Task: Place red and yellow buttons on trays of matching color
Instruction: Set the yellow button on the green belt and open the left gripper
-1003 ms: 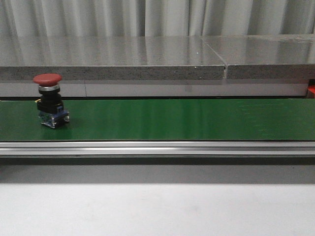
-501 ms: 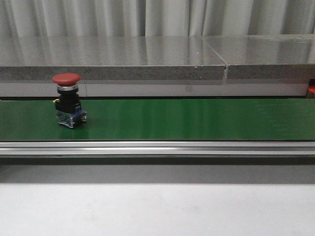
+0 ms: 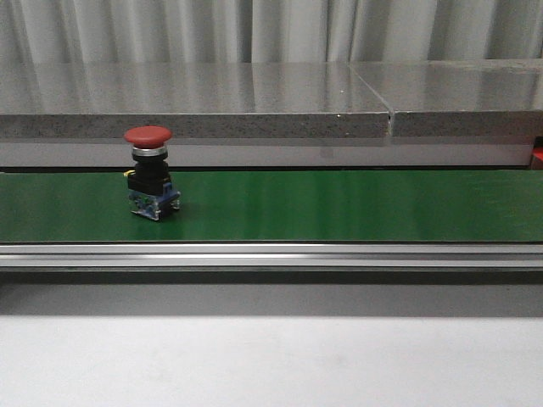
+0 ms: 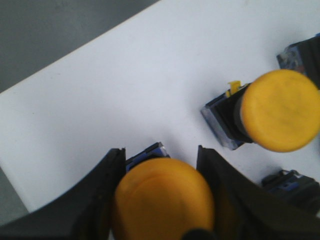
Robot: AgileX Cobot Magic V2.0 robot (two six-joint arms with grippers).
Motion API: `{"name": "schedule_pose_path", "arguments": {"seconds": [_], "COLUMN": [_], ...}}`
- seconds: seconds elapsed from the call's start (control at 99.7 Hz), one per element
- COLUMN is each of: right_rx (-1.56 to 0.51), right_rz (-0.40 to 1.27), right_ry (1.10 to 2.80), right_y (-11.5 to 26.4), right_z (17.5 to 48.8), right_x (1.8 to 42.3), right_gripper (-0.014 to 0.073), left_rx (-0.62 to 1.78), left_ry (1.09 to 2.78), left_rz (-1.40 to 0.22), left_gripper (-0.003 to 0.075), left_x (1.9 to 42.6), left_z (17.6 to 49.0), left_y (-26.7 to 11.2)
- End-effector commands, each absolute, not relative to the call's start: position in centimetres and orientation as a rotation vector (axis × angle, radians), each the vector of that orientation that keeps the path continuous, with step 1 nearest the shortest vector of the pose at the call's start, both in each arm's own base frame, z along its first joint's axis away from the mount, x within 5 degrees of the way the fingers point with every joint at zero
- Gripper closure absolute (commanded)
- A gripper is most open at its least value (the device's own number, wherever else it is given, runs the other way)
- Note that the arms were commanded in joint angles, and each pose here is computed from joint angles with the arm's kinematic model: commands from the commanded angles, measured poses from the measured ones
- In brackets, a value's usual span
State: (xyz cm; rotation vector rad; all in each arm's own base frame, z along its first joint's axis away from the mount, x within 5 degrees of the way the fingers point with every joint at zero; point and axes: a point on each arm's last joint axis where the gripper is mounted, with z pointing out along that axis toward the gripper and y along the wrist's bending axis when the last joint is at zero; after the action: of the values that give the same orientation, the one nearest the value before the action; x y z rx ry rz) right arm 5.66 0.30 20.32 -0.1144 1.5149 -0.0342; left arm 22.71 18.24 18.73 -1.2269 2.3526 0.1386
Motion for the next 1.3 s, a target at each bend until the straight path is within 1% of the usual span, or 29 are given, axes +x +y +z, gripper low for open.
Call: {"name": "schedule_pose_path", "arguments": {"seconds": [0.0,0.16,0.271,0.431,0.572,0.712,0.912,1.073,1.293], "right_rx": [-0.118,-0.118,-0.118,-0.118,-0.118,-0.118,-0.118,-0.118,-0.118], "right_rz": [-0.037,-0.037,-0.037,-0.037,-0.037,-0.037,-0.037,-0.037,-0.037], "right_ry": [1.412,1.412,1.412,1.412,1.412,1.412,1.412,1.412,1.412], "right_y": [0.3,0.3,0.3,0.3,0.3,0.3,0.3,0.3,0.3], "right_z": [21.4,21.4,21.4,21.4,21.4,21.4,21.4,21.4,21.4], "right_x": [5.4,5.4,5.4,5.4,5.4,5.4,5.4,5.4,5.4], "right_gripper": [0.0663,0.0663,0.0663,0.0663,0.0663,0.0663,0.0663,0.0663,0.0663], "left_rx": [-1.191,-1.152,-1.048,-0.844,-0.661,-0.506,-0.384,-0.359,-0.377], "left_ry": [2.213,2.087,2.033,2.092,2.17,2.263,2.396,2.459,2.521], "left_rz": [0.151,0.146,0.15,0.125,0.069,0.016,-0.033,-0.056,-0.07], "left_gripper": [0.0713,0.0732,0.0734,0.0734,0.0734,0.0734,0.0734,0.0733,0.0724], "left_x": [22.6,21.4,21.1,22.5,24.8,27.5,31.0,32.6,33.9], "left_z": [22.4,26.1,29.4,32.5,33.7,33.8,31.9,29.8,27.5], "left_y": [18.1,17.0,15.5,12.8,9.9,7.2,4.7,3.8,3.8]}}
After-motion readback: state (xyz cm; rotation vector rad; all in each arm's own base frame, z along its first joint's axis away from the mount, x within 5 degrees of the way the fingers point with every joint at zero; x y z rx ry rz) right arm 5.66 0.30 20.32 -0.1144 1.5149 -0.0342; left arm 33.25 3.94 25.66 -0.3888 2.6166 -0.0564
